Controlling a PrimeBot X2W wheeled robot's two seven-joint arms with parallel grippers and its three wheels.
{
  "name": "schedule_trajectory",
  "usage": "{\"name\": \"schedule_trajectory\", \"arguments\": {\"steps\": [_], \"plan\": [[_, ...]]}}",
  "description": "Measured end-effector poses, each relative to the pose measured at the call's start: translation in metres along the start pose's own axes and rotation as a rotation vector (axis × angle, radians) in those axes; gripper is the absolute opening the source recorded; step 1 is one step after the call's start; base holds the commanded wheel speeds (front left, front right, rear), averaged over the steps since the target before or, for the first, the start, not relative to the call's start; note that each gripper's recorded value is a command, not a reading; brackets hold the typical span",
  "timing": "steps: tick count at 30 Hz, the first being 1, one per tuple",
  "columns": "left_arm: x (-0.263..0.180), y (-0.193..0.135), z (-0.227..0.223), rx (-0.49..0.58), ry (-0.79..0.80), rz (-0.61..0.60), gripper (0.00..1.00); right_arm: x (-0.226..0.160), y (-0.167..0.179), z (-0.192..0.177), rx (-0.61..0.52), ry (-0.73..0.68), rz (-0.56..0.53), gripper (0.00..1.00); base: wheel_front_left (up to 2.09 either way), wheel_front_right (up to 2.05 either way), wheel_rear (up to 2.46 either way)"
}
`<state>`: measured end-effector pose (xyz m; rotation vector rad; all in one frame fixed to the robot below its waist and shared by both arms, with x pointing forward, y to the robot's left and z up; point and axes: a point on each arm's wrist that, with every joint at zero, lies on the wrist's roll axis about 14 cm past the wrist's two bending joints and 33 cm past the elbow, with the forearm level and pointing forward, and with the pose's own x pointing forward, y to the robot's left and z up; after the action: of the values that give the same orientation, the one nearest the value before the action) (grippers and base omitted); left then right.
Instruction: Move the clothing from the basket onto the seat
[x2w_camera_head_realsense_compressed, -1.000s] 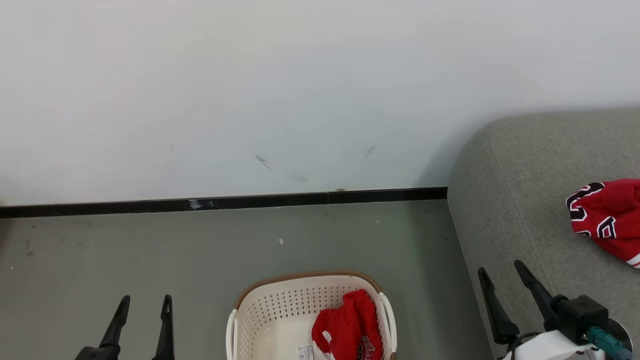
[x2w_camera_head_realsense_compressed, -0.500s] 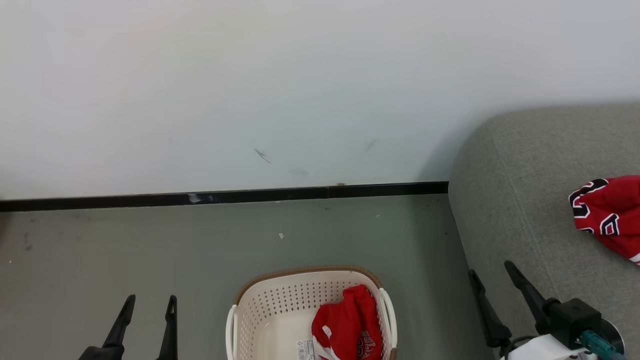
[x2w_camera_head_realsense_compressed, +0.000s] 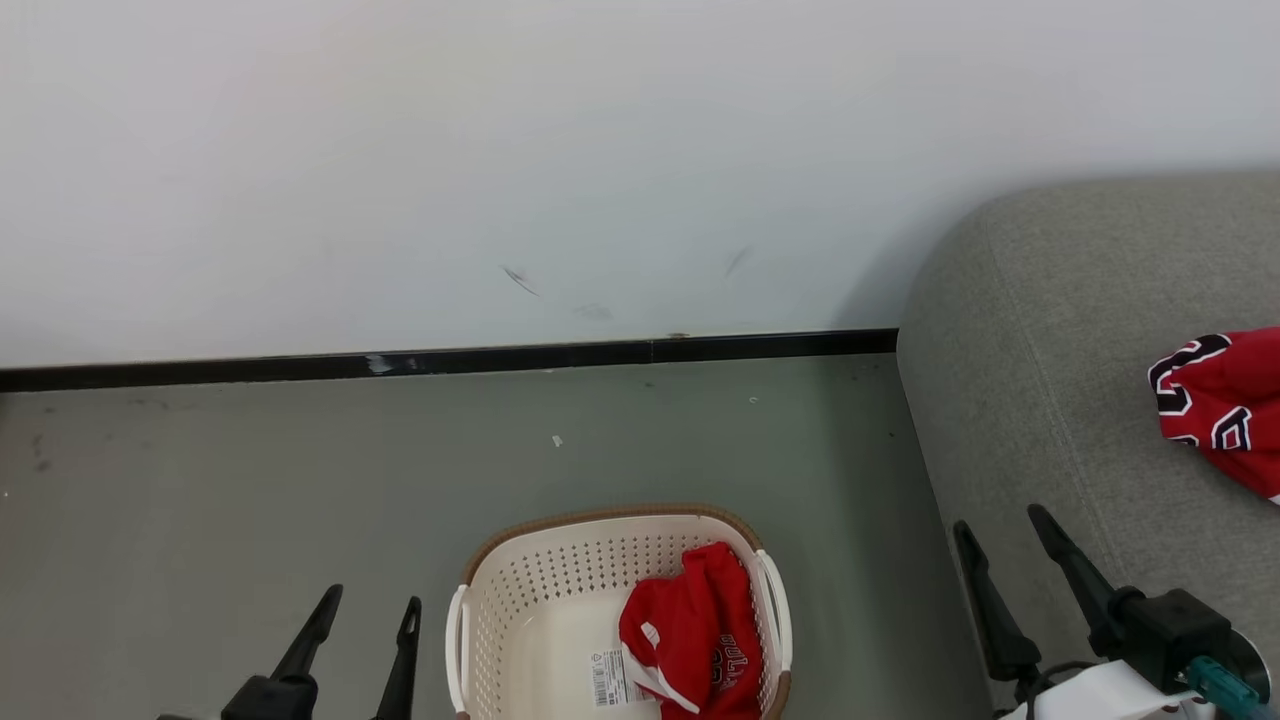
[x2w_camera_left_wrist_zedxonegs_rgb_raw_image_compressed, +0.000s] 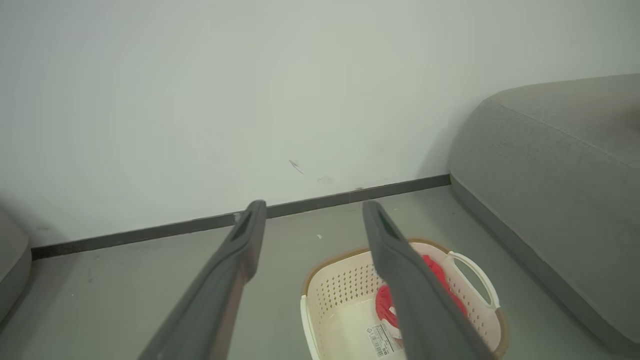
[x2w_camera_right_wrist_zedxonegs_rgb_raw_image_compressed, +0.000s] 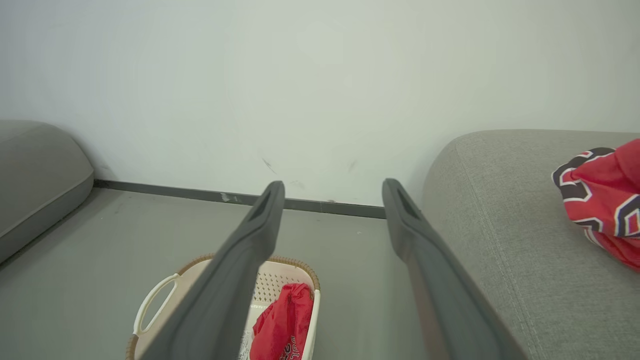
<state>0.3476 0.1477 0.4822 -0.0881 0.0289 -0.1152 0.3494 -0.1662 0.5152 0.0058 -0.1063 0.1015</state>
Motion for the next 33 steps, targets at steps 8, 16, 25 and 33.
{"name": "schedule_trajectory", "arguments": {"steps": [8,16,25,33], "plan": [[0.018,-0.03,-0.012,-0.013,0.056,-0.103,1.0,0.001,-0.018,-0.006,-0.023,0.02,-0.049,1.0,0.0,0.0,0.0],[0.042,-0.055,-0.022,-0.011,0.092,-0.193,1.0,0.006,-0.027,-0.01,-0.046,0.034,-0.067,1.0,0.0,0.0,0.0],[0.062,-0.084,-0.045,-0.002,0.154,-0.291,1.0,0.013,-0.04,-0.015,-0.072,0.051,-0.093,1.0,0.0,0.0,0.0],[0.09,-0.105,-0.063,-0.001,0.189,-0.365,1.0,0.042,-0.037,0.0,-0.085,-0.02,-0.074,1.0,0.0,0.0,0.0]]}}
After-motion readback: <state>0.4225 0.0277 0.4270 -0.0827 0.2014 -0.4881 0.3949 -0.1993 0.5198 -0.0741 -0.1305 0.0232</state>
